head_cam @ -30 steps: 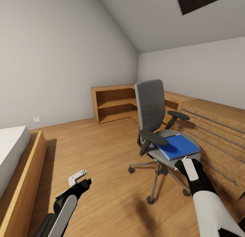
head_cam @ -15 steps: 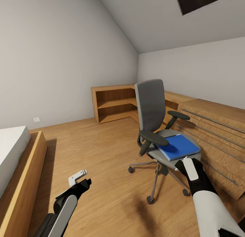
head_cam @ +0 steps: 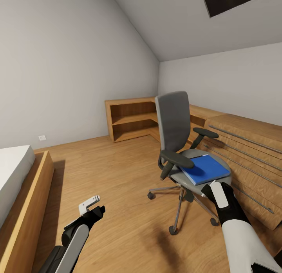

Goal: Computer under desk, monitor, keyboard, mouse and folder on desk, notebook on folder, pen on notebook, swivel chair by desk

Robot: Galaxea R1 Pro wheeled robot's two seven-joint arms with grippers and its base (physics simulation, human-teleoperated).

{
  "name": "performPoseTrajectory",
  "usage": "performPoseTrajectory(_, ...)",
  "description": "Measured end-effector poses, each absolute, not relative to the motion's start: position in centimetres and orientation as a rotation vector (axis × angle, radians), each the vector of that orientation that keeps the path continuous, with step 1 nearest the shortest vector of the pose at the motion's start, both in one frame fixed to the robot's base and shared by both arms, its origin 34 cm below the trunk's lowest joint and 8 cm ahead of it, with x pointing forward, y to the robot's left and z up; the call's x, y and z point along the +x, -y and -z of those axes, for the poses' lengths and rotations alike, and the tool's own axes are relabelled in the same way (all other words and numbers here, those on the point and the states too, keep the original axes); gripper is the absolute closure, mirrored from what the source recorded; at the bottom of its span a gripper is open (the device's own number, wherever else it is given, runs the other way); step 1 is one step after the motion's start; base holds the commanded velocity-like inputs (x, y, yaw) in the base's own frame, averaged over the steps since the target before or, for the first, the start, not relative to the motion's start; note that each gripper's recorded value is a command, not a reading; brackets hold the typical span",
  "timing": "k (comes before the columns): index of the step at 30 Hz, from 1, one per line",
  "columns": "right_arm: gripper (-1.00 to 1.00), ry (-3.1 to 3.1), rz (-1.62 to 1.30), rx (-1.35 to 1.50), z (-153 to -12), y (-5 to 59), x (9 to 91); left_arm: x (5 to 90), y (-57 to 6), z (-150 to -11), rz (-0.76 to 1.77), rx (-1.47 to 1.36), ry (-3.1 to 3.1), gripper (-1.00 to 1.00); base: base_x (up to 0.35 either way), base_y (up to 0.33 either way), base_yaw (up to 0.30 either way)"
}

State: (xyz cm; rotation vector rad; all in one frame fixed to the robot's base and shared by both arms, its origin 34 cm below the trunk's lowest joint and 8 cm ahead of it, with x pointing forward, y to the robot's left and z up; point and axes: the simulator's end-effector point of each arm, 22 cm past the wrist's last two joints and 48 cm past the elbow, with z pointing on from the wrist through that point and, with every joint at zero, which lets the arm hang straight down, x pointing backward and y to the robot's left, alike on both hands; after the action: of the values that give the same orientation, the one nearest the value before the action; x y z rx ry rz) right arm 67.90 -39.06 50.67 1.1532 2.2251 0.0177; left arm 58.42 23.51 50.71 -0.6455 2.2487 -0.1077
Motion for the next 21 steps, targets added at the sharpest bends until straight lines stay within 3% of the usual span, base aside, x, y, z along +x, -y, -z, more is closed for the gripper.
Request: performPoseTrajectory(21,1.0,-2.236,-0.011,1.154,-50.74,39.01,67.81,58.53,-23.53,-51.15,0.108,-0.646,-2.249,-1.0,0.0,0.0,0.0)
